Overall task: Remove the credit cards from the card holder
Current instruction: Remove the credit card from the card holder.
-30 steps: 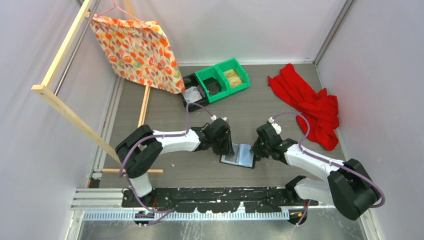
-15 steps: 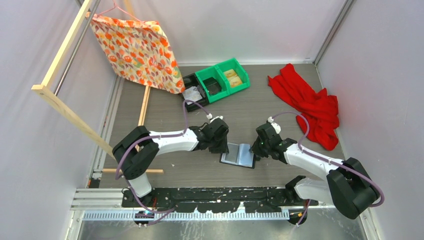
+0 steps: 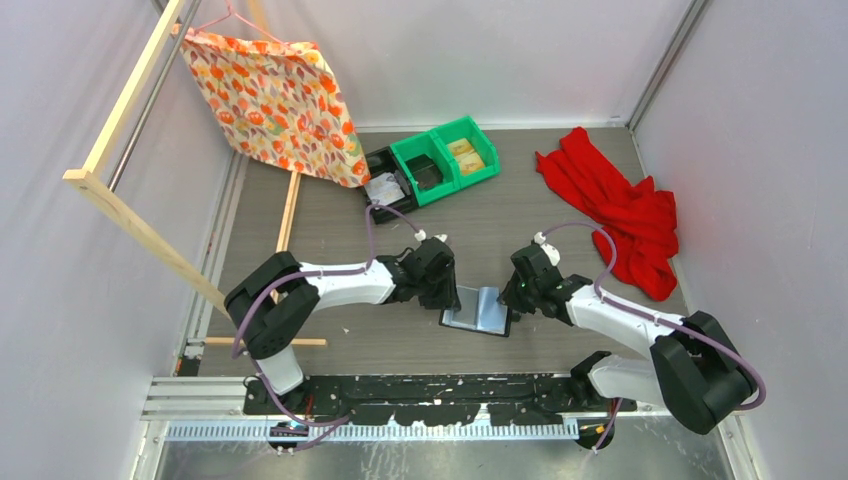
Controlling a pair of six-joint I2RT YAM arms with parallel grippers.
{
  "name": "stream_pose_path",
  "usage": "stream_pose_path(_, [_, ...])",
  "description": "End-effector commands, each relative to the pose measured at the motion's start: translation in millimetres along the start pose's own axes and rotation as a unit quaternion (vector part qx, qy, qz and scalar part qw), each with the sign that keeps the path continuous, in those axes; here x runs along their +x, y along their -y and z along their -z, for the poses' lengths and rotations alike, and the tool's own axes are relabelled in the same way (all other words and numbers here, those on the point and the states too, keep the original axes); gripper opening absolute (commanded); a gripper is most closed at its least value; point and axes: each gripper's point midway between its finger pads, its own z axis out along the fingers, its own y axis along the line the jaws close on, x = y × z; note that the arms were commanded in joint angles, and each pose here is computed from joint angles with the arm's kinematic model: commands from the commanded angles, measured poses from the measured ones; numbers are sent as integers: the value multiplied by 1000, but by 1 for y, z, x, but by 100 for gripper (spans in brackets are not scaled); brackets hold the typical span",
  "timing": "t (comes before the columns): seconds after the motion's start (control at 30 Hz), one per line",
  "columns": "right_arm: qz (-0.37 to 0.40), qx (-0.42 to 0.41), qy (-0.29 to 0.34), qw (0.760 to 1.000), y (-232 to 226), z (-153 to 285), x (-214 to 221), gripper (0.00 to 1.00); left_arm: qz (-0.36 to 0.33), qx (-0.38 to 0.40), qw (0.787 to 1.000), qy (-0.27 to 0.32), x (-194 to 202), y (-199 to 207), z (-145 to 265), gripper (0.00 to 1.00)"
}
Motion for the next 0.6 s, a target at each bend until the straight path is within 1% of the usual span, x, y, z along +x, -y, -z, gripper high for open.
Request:
stream_pose_path(0.0, [20,55,-47,997,34,-6,27,1,4,66,998,15,-9,30,8,27])
stream_pose_path(0.2, [19,55,-48,997,34,-6,28,1,-14,64,997,27,-16,34,18,25])
stream_pose_path(0.3, [18,54,-48,997,33,-6,28,1,-26,77,996,34,-19,39,26,25])
stream_pose_path(0.43, [19,55,-48,997,34,-6,28,1,-33,106,994,26,-18,51,28,23])
stream_pose_path(0.57, [19,55,-48,997,34,-6,28,1,-33,118,992,18,-17,58,26,21])
